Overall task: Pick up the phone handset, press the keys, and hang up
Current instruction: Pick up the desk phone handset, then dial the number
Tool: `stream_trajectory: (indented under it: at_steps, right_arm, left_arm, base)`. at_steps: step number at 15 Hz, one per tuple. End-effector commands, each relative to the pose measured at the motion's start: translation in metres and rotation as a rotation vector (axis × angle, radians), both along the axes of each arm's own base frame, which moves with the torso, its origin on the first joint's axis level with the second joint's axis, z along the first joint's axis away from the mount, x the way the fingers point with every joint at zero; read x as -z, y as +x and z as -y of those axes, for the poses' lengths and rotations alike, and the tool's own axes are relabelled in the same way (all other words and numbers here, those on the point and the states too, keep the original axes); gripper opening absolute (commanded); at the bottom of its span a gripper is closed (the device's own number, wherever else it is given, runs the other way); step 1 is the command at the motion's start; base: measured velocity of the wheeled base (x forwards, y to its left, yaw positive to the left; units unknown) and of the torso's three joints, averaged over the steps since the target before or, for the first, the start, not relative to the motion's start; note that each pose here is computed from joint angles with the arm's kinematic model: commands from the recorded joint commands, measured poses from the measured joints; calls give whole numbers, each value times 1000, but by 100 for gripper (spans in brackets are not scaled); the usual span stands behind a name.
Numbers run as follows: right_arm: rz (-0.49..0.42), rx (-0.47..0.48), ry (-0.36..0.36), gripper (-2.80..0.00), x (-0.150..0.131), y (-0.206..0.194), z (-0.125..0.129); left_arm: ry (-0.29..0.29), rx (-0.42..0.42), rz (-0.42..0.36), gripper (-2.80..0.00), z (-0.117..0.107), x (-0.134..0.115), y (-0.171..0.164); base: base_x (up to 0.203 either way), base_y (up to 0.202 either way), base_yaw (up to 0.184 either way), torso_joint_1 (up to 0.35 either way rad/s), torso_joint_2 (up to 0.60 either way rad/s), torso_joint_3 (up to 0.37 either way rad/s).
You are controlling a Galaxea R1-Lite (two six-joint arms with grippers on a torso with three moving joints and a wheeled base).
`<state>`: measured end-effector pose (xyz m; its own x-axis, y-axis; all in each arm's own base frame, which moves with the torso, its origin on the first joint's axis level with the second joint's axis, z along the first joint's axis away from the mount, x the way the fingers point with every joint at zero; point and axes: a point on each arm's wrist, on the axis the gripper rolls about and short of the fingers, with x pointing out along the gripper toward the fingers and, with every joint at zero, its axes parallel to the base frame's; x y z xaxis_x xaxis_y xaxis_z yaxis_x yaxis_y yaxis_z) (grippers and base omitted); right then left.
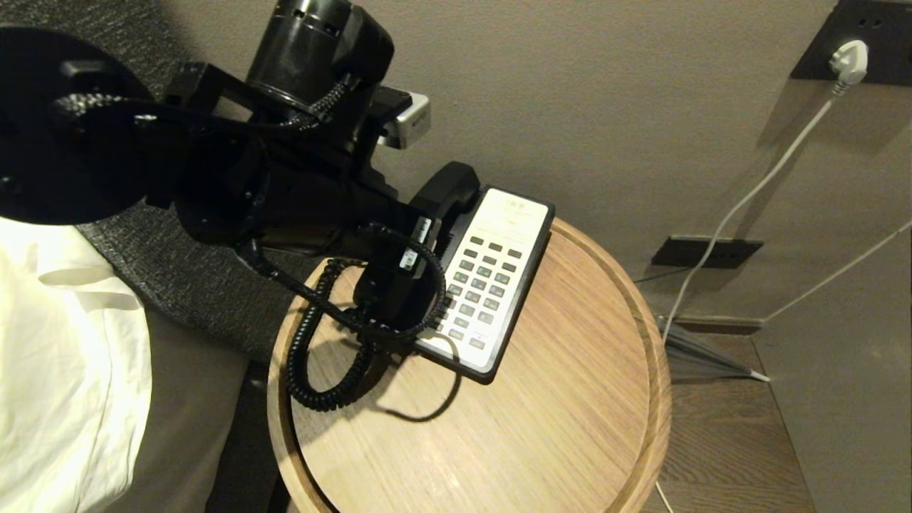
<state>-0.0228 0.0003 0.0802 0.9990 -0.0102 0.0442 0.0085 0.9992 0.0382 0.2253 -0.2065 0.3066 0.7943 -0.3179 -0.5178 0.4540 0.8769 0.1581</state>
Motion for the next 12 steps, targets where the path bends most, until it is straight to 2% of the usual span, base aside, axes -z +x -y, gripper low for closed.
stream_trajectory:
  at_steps: [1, 4, 7, 10, 12]
  right_arm:
    - [-23, 1, 0, -280, 6, 2, 0]
    - [-23, 1, 0, -280, 6, 2, 0]
    - [-23, 1, 0, -280, 6, 2, 0]
    - [-23, -1, 0, -280, 6, 2, 0]
    - [-23, -1, 0, -280, 6, 2, 0]
  left_arm:
    - [-43, -11, 35, -280, -8, -14, -12]
    - [-119, -62, 62, -280, -21, -30, -28]
    - [-209, -92, 96, -280, -48, -49, -54]
    - [-392, -182, 90, -280, -75, -59, -83]
    - [-534, -229, 67, -280, -99, -60, -110]
  base:
    - [0, 0, 0, 0, 0, 0]
    - [0, 0, 0, 0, 0, 0]
    - [0, 0, 0, 0, 0, 0]
    - [0, 0, 0, 0, 0, 0]
    - [0, 0, 0, 0, 0, 0]
